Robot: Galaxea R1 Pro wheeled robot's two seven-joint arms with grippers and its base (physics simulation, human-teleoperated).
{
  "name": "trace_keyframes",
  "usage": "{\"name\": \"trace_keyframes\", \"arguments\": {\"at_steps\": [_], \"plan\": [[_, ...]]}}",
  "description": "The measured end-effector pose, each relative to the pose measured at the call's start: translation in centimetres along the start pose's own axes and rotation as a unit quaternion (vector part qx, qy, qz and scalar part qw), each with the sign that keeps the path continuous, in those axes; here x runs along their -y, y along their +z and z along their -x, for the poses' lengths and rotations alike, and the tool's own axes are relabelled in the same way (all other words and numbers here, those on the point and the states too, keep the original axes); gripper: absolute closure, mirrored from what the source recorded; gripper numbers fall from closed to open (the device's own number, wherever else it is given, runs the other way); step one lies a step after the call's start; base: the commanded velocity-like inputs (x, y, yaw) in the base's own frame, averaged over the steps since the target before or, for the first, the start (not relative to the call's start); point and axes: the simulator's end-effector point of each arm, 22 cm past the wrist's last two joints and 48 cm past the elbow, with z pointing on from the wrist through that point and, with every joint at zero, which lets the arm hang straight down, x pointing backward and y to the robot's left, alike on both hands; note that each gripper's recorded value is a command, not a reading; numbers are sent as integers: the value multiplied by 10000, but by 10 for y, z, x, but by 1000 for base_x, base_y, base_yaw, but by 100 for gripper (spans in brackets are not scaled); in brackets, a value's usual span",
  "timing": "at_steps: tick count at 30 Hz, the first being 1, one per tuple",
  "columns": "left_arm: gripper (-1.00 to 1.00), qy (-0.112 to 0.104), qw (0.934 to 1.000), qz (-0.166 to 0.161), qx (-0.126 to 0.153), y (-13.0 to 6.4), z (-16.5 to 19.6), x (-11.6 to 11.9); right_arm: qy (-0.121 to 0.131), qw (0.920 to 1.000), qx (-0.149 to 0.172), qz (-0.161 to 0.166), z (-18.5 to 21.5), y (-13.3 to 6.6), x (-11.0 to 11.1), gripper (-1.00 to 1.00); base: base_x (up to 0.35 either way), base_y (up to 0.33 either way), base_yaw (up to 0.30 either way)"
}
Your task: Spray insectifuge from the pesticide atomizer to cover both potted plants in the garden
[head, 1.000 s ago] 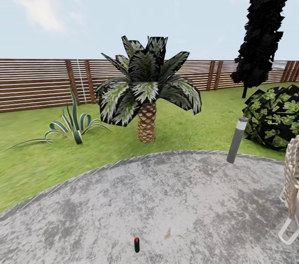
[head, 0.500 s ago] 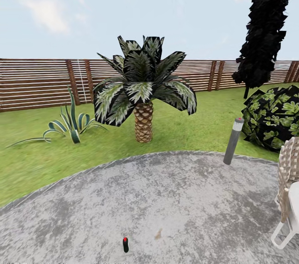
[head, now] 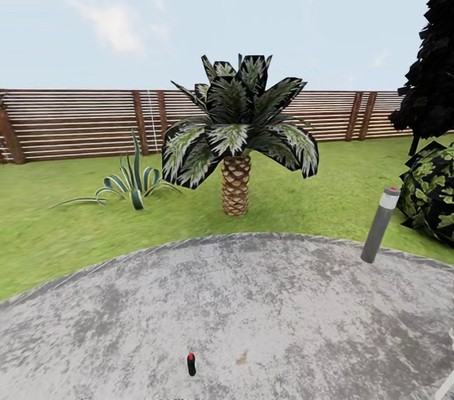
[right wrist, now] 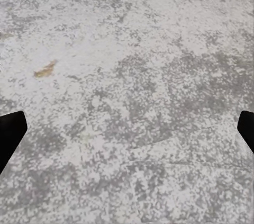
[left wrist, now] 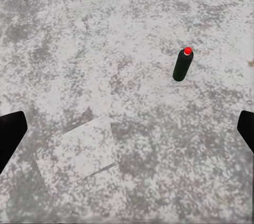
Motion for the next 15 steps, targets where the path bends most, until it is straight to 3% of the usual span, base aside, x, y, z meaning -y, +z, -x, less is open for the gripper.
{"name": "trace_keyframes", "arguments": {"at_steps": [6, 15], "plan": [[-100, 0, 10000, 0, 0, 0, 0, 0, 0, 10000, -1, 0, 0, 0, 0, -100, 0, -282, 245], [-100, 0, 10000, 0, -3, 0, 0, 0, 1, 10000, -1, -1, 0, 0, 0, -100, 0, -282, 23]]}}
